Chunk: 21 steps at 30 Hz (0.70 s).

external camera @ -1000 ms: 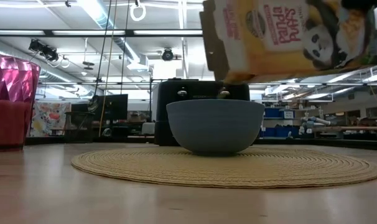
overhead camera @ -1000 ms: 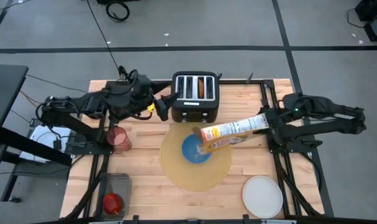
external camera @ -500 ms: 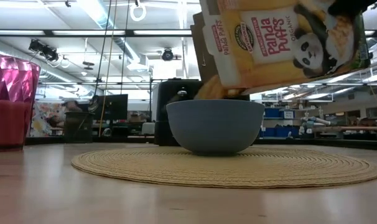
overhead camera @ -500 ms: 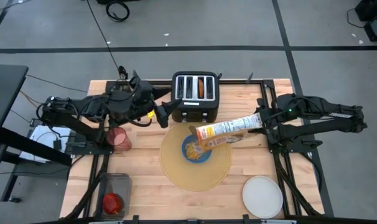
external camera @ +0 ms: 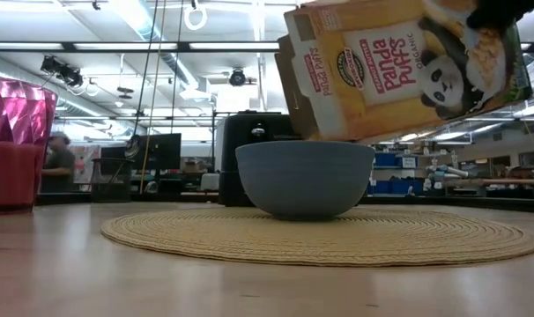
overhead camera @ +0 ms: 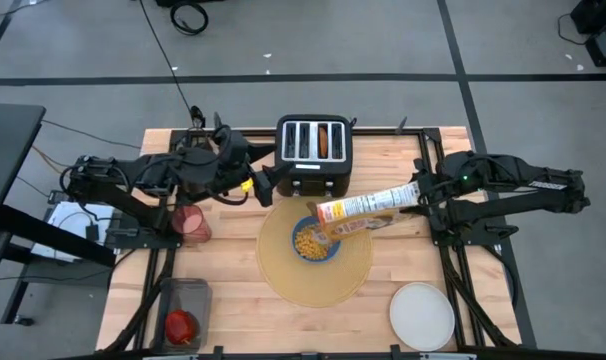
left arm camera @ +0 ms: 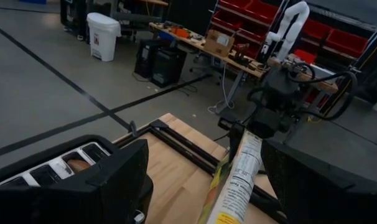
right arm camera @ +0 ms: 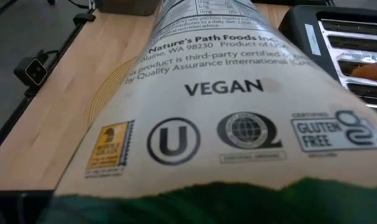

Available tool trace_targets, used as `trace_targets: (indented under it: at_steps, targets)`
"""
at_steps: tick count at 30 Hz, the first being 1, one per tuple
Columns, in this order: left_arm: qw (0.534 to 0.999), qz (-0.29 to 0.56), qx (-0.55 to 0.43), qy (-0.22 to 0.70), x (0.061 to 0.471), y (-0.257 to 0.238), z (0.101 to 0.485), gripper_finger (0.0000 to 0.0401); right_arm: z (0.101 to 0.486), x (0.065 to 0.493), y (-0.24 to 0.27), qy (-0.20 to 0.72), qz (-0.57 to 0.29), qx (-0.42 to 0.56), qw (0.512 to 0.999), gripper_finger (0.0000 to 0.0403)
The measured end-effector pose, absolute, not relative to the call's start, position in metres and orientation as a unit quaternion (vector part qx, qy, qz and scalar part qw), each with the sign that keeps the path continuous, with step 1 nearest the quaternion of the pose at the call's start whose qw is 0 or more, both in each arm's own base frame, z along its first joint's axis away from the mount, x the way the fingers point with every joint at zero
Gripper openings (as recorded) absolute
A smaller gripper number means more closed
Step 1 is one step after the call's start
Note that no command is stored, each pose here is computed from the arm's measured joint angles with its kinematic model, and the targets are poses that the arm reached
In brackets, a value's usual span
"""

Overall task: Arrange a breakfast setting
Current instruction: Pour the cereal into the bowl

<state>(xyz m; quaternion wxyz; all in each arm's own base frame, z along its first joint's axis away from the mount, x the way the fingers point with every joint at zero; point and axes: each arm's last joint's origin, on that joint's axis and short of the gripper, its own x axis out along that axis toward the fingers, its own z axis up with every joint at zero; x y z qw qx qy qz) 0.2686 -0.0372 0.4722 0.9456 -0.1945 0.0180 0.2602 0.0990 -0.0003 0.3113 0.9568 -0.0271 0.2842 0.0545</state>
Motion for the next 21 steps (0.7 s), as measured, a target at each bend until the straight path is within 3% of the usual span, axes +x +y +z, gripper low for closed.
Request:
trace_targets:
  at_steps: [21]
  targets:
    - [0.946,0.261,-0.193,0.020,0.269,-0.037,0.472,0.0318,0.309,0.083,0.000,0.274,0.041,-0.014,0.961,0.0228]
